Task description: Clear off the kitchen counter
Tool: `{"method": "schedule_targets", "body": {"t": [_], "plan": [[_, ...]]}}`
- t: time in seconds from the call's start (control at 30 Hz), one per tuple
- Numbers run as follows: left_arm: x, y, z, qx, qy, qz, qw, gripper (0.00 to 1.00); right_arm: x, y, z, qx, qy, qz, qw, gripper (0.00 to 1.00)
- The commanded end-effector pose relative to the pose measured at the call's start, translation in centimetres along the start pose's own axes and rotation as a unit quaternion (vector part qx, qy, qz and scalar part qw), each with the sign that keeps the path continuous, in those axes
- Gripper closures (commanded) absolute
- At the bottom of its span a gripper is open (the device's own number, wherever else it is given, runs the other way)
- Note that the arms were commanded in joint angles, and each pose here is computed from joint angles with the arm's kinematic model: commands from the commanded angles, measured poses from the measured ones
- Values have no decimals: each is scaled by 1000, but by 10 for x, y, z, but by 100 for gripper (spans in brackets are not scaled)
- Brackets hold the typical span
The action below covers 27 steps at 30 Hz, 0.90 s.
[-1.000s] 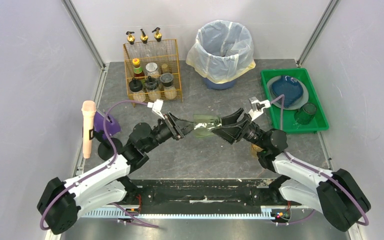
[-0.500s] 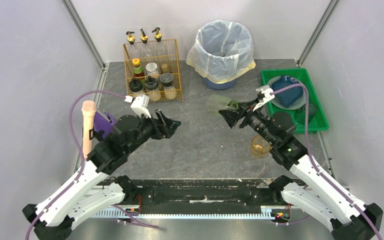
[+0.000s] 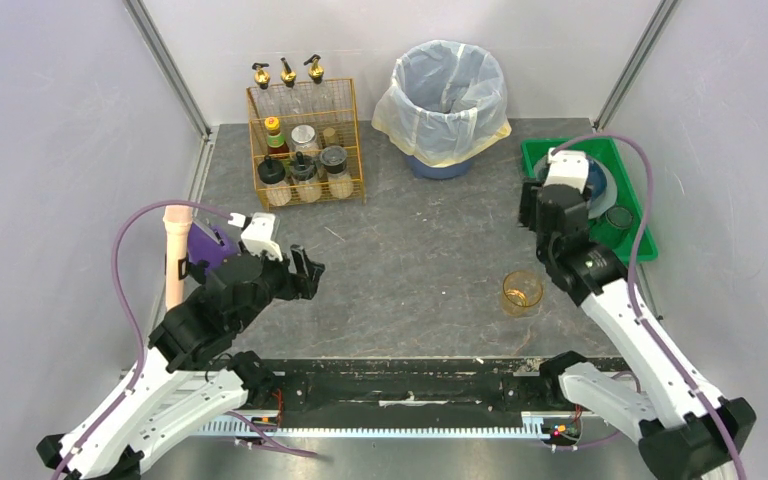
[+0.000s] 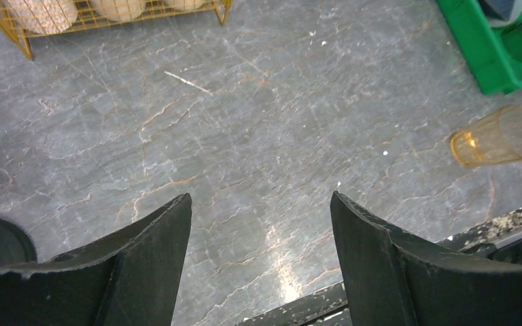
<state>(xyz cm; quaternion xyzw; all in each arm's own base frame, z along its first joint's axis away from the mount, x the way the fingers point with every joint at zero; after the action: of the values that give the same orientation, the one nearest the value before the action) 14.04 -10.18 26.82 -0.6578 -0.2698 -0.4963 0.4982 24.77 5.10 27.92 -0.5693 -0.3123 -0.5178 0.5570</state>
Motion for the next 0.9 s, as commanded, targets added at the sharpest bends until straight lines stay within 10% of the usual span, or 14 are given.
{"method": "schedule_targets", "body": {"t": [0.0,0.87], "plan": [[-13,2,7,12,35,5,999,20,25,19,-41,-127,1,-15,992,90],[-24,4,11,16,47,3,999,20,-78,150,-122,-172,102,181,963,95]]}}
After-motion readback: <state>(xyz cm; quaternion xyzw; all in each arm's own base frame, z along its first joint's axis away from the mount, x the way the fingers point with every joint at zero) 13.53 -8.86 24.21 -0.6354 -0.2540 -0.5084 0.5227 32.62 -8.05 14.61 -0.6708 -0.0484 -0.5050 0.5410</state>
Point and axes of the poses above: each gripper's point midway between its finger pads, its own y axis out along the fingers, its own z axis along the line the jaws close on, x = y × z, the point moved 6 cm from there along -y, back along the fingers, and after that the axes turned 15 degrees about y, right-handed, at the moved point
